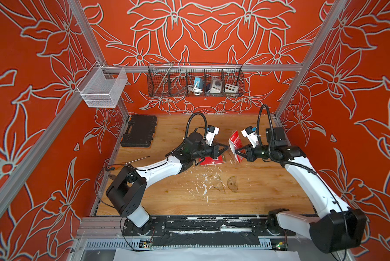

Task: Open the ruler set and take out the ruler
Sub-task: Take out the ruler from the ruler set bag, then place the ruler at the center of the board.

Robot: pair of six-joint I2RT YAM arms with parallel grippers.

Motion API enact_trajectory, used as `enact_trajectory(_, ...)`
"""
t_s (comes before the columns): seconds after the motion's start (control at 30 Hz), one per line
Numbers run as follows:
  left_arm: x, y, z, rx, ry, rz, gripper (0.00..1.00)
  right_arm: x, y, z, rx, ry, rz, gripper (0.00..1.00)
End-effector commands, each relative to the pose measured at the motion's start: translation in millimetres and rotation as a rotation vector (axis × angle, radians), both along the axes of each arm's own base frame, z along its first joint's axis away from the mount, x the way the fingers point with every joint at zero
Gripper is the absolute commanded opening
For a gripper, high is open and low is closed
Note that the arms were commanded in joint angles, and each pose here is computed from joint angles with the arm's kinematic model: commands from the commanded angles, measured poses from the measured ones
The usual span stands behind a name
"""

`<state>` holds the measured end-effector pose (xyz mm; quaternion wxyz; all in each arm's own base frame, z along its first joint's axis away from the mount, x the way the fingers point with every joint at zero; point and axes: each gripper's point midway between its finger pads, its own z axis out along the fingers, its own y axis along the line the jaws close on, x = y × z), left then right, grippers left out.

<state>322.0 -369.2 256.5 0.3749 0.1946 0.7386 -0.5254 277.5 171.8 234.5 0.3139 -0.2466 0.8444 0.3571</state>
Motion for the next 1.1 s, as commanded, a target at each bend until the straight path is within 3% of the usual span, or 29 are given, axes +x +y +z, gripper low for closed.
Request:
enact_trajectory(0.0, -8, 11, 5, 0.018, -0.013, -0.023, 0.0, 10, -7, 0, -0.004, -0.028, -0.055, 0.0)
enact_trajectory(0.43, -39, 35, -63, 0.168, 0.104, -0.076, 0.0, 19, -9, -4, 0.022, -0.036, -0.09, 0.0)
enact_trajectory(0.6, -53, 56, -105, 0.223, 0.19, -0.081, 0.0, 16, -11, -4, 0.01, -0.037, -0.088, 0.0)
enact_trajectory(0.87, -73, 91, -153, 0.211, 0.351, -0.07, 0.0, 12, -14, -8, 0.003, -0.028, -0.093, 0.0)
enact_trajectory(1.07, -86, 95, -174, 0.188, 0.444, -0.099, 0.0, 11, -13, -9, 0.008, -0.026, -0.089, 0.0)
